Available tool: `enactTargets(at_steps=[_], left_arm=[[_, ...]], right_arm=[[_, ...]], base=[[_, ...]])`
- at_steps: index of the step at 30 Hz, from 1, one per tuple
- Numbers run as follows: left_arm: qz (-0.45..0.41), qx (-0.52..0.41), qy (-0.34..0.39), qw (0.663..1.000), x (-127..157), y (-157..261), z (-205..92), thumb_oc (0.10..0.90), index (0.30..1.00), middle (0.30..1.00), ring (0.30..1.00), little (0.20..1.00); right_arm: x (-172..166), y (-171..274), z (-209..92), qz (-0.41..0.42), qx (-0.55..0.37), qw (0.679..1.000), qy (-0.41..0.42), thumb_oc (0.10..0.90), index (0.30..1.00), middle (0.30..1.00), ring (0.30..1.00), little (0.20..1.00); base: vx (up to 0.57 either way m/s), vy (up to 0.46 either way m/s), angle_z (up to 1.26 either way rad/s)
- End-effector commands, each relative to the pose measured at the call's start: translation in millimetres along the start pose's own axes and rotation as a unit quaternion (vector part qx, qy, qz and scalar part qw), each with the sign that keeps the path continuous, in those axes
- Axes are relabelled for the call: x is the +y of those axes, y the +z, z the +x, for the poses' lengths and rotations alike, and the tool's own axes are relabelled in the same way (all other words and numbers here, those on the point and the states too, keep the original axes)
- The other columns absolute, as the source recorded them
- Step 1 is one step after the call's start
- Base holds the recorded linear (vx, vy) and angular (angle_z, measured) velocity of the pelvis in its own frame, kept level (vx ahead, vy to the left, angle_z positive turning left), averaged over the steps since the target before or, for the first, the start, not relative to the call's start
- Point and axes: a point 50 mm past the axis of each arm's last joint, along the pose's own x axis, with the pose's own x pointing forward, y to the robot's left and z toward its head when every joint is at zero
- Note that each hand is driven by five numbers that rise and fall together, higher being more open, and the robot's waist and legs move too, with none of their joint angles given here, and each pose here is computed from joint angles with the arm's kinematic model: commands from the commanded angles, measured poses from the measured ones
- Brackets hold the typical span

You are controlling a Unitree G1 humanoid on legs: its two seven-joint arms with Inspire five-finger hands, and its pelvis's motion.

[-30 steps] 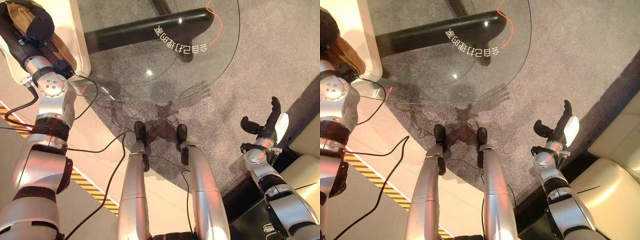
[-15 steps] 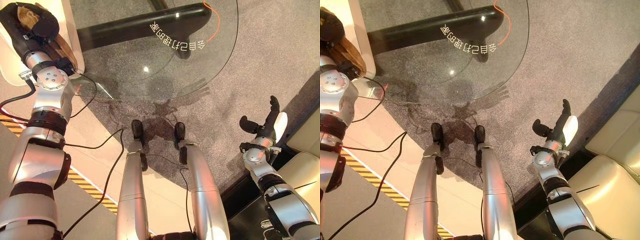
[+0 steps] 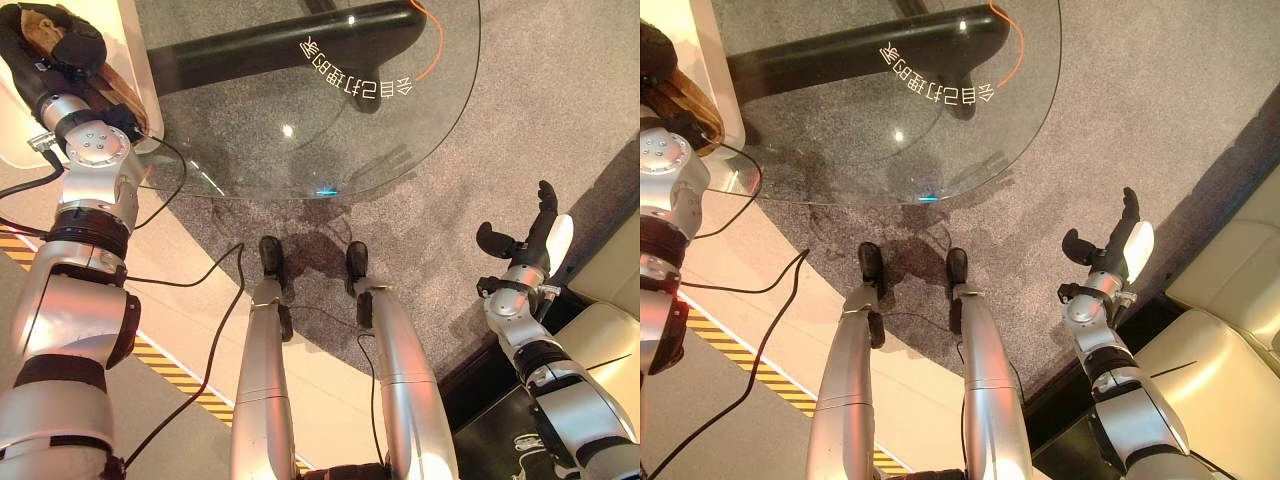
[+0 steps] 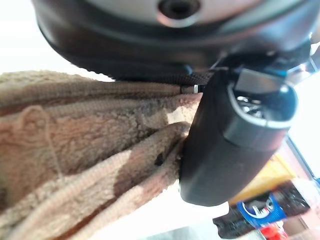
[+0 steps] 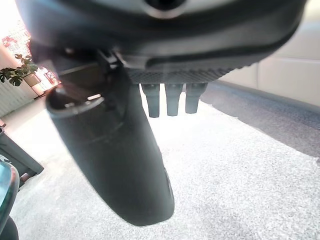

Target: Wipe the table with a cloth and put it in the basket.

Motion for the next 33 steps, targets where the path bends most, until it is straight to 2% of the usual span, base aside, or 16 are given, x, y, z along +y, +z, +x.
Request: enactTargets(at_steps=[1,25,26,27,28,29,30,33], left_arm=[[-0.005,-0.111,0.104,0.988,39,62,29,0.1,0.3,0.3,0.3,0.2],[0.061,-0.136,0.146,0.978,47,72,34,0.1,0.3,0.3,0.3,0.2],[0.061,-0.134,0.15,0.978,49,73,35,0.18,0.368,0.368,0.368,0.28],[0.062,-0.133,0.15,0.978,49,73,35,0.18,0.368,0.368,0.368,0.28],[0.061,-0.131,0.151,0.978,49,73,35,0.38,0.54,0.54,0.54,0.48],[0.061,-0.129,0.154,0.978,49,72,35,0.663,0.782,0.782,0.782,0.763],[0.057,-0.126,0.155,0.978,50,72,35,0.8,0.9,0.9,0.9,0.9],[0.052,-0.117,0.155,0.979,51,70,36,0.8,0.9,0.9,0.9,0.9]], right_arm=[[-24,1,10,0.014,-0.012,0.998,-0.055,0.8,0.9,0.9,0.9,0.9],[-27,6,14,0.014,-0.025,0.998,-0.061,0.8,0.9,0.9,0.9,0.9],[-28,5,15,0.014,-0.023,0.998,-0.061,0.8,0.9,0.9,0.9,0.9],[-28,4,14,0.014,-0.023,0.998,-0.061,0.8,0.9,0.9,0.9,0.9],[-27,4,14,0.014,-0.023,0.998,-0.061,0.8,0.9,0.9,0.9,0.9],[-26,5,14,0.015,-0.024,0.998,-0.061,0.8,0.9,0.9,0.9,0.9],[-26,6,13,0.016,-0.025,0.998,-0.061,0.8,0.9,0.9,0.9,0.9],[-24,7,13,0.016,-0.028,0.998,-0.059,0.8,0.9,0.9,0.9,0.9]], base=[[0.0,0.0,0.0],[0.0,0.009,0.0],[0.0,0.0,0.0],[0.0,0.0,0.0],[0.0,0.0,0.0],[0.0,0.0,0.0],[0.0,0.0,0.0],[0.0,0.0,0.0]])
